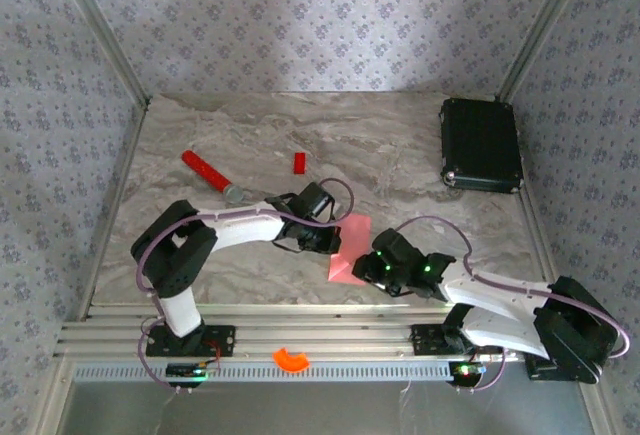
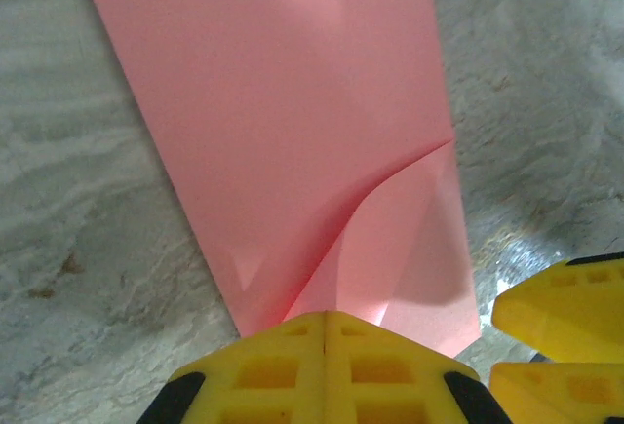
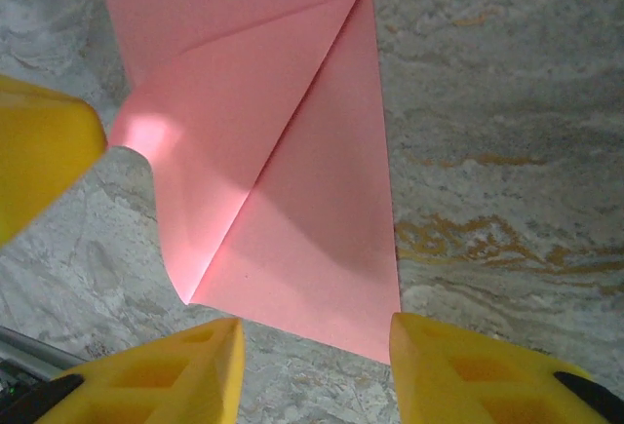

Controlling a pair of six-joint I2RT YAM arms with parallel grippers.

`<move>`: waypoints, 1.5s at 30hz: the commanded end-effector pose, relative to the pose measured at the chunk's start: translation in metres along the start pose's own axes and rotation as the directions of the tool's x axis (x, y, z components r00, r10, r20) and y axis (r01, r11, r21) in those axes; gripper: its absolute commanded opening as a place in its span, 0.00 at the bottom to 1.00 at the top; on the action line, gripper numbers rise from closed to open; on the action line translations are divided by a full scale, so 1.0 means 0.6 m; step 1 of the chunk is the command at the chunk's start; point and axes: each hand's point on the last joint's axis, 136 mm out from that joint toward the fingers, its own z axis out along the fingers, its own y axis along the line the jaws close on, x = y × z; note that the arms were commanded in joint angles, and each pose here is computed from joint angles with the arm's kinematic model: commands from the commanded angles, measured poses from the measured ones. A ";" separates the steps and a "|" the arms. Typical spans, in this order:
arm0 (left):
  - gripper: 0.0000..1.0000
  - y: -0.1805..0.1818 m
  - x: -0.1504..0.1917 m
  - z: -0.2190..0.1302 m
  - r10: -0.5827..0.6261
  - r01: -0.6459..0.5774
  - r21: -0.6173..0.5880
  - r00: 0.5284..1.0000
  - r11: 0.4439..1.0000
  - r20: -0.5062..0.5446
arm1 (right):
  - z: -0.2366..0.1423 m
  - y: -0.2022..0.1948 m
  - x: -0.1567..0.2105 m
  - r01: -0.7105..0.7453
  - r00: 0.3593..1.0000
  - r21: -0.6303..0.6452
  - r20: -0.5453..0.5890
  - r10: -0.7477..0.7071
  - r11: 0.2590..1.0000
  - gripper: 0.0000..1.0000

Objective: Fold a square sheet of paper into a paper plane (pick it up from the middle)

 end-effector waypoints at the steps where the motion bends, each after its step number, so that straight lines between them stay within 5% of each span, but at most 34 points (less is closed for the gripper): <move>1: 0.02 0.000 0.016 0.000 0.011 -0.011 0.013 1.000 1.000 -0.030 | -0.006 0.014 -0.012 -0.015 0.999 0.005 0.035 0.015 1.000 0.46; 19: 0.05 -0.024 -0.004 0.003 0.037 -0.036 0.051 0.999 0.998 -0.020 | -0.004 0.022 -0.005 -0.022 1.000 -0.015 0.013 0.022 1.000 0.47; 33: 0.04 0.029 0.036 0.042 -0.001 -0.002 -0.032 0.996 0.999 -0.090 | 0.027 0.019 0.000 -0.024 1.000 0.005 -0.013 0.024 1.000 0.48; 45: 0.03 0.032 0.040 0.038 -0.004 0.001 -0.040 0.996 0.999 -0.089 | 0.038 0.054 -0.032 -0.035 0.999 -0.108 -0.003 0.035 0.993 0.51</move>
